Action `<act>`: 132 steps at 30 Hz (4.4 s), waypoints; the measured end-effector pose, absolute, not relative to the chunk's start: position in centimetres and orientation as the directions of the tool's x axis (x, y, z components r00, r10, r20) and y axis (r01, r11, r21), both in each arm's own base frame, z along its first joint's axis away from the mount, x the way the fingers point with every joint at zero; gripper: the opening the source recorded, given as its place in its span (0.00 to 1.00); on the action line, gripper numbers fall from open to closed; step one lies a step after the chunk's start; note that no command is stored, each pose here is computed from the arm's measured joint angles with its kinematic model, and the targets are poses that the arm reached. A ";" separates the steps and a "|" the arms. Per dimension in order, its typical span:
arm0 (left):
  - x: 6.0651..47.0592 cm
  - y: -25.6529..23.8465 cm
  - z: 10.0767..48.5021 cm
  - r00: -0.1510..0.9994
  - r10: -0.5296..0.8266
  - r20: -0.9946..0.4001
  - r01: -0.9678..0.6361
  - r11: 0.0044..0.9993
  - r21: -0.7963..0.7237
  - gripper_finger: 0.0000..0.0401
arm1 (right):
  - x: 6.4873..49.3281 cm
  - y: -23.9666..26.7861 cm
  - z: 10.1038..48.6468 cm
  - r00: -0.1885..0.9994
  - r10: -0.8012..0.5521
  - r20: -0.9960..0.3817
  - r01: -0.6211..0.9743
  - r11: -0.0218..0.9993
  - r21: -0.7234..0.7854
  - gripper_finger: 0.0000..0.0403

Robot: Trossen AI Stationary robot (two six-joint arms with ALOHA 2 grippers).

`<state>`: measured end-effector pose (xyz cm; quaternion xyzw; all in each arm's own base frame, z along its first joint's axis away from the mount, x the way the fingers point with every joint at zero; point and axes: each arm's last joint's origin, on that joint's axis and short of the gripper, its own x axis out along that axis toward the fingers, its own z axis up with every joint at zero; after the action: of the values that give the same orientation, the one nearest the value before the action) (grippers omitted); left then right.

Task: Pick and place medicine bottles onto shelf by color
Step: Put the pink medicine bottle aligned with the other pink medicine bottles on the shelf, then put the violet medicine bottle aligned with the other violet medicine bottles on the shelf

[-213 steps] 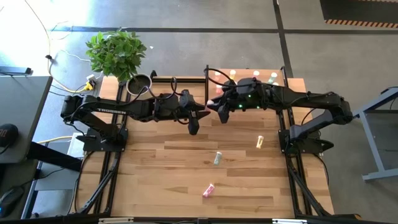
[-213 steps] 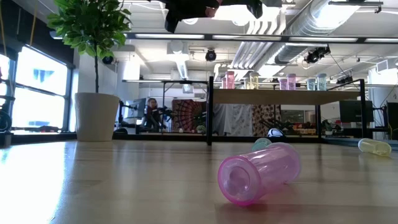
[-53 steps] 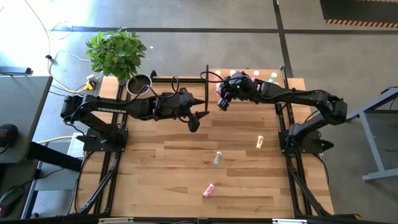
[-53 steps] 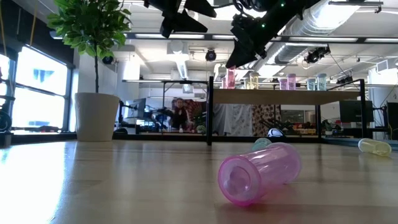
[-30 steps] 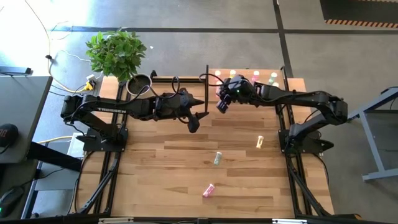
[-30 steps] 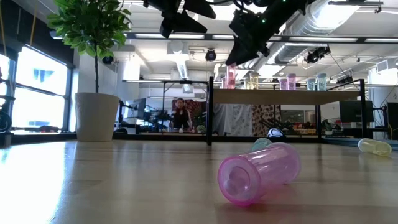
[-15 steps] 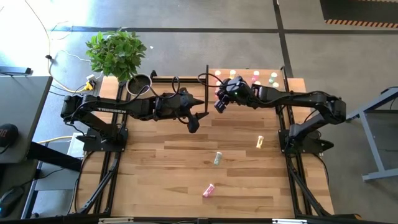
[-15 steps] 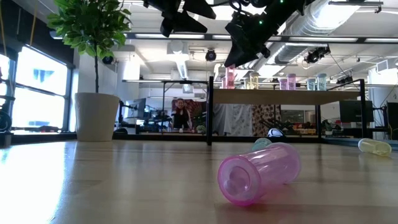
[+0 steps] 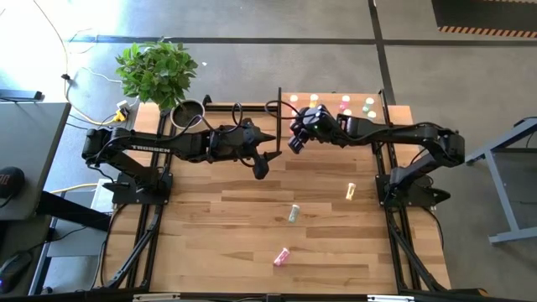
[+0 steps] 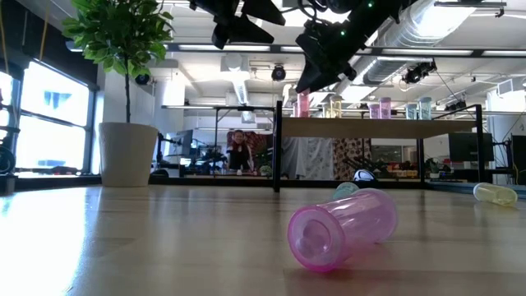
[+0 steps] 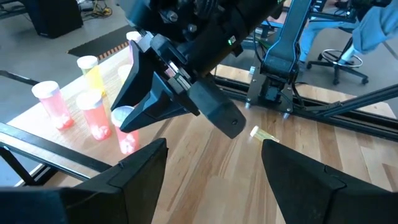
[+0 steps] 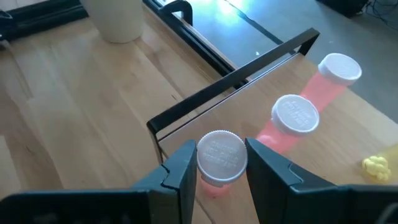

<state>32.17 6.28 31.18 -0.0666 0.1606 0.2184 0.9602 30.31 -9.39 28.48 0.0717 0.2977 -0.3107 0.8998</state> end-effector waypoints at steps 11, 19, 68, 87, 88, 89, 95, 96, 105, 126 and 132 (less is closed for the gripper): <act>32.2 6.3 31.2 0.854 0.395 -0.340 -0.438 0.897 -0.058 0.64 | 30.2 -9.7 28.5 0.624 -0.524 -0.580 0.608 0.792 -0.062 0.26; 32.2 6.3 31.2 0.854 0.395 -0.340 -0.438 0.897 -0.059 0.64 | 30.2 -9.9 28.5 0.626 -0.519 -0.582 0.608 0.792 -0.053 0.26; 31.4 4.7 30.5 0.819 0.349 -0.456 -0.407 0.913 -0.032 0.64 | 28.5 -4.5 32.2 0.473 -0.361 -0.804 0.680 0.729 0.073 0.42; 31.6 -2.6 29.5 0.842 0.115 -0.527 -0.269 0.936 -0.226 0.64 | 24.7 0.8 32.5 0.296 -0.441 -0.847 0.860 0.510 0.035 0.42; 31.5 -3.2 29.4 0.838 0.112 -0.534 -0.270 0.936 -0.226 0.64 | 24.6 0.8 32.5 0.292 -0.435 -0.852 0.866 0.498 0.043 0.42; 31.5 -3.6 29.3 0.838 0.111 -0.535 -0.270 0.935 -0.229 0.64 | 24.5 0.8 32.6 0.293 -0.431 -0.853 0.870 0.491 0.051 0.42; 31.9 -6.6 28.2 0.832 0.073 -0.550 -0.273 0.917 -0.291 0.64 | 24.5 0.8 32.6 0.293 -0.433 -0.853 0.874 0.482 0.056 0.42; 31.9 -7.1 28.0 0.830 0.070 -0.553 -0.274 0.916 -0.295 0.64 | 24.5 0.8 32.6 0.293 -0.440 -0.849 0.875 0.482 0.052 0.42; 33.2 -11.7 24.9 0.830 0.033 -0.557 -0.263 0.904 -0.338 0.64 | 24.4 0.7 32.7 0.291 -0.464 -0.837 0.877 0.480 0.038 0.42; 38.7 -17.1 15.6 0.782 0.023 -0.623 -0.305 0.886 -0.350 0.64 | 24.5 0.6 32.7 0.295 -0.488 -0.821 0.863 0.506 0.009 0.42; 39.4 -17.4 14.3 0.715 0.046 -0.698 -0.345 0.891 -0.295 0.64 | 24.6 0.6 32.8 0.298 -0.500 -0.813 0.865 0.502 0.008 0.42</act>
<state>39.40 -17.41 14.28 -0.2065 0.3618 0.1081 0.9026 24.57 0.58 32.75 0.2312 0.3941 -0.4422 0.7718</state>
